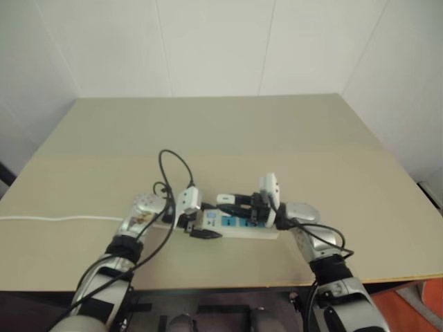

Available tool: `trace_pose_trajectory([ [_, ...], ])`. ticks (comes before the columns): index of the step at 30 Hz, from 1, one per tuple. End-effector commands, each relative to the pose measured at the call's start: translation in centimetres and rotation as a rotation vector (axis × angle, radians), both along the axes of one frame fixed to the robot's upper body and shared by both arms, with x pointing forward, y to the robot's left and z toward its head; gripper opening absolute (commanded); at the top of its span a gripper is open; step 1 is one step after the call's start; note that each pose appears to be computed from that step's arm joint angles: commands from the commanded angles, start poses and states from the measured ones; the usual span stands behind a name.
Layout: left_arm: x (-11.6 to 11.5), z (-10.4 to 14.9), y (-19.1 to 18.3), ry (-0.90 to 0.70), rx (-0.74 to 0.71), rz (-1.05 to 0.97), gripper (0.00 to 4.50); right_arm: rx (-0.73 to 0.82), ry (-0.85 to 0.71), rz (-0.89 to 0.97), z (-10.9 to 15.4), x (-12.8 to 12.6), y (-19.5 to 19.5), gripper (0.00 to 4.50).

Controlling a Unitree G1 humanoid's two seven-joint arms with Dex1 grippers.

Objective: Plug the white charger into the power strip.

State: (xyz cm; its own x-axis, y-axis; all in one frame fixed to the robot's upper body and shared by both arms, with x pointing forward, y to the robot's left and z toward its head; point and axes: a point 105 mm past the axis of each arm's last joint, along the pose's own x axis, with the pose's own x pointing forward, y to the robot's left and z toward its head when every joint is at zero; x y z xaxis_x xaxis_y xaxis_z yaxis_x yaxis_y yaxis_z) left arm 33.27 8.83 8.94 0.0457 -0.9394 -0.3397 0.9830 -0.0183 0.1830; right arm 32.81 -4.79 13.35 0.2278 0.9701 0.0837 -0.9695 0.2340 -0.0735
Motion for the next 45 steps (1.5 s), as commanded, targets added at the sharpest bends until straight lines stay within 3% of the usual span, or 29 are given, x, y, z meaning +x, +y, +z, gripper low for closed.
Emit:
trace_pose_trajectory([
  [1,-0.1,0.0,-0.2,-0.009,0.016,-0.01,3.31,0.012,-0.055,0.019,1.1,0.0,0.4,1.15],
  [21,0.0,0.0,0.3,-0.012,0.019,0.01,3.31,-0.052,-0.058,0.04,-0.4,0.0,-0.3,1.15],
  [45,0.3,0.2,1.1,-0.017,0.032,0.036,3.31,-0.161,-0.013,-0.026,-3.4,0.9,-3.7,1.15],
])
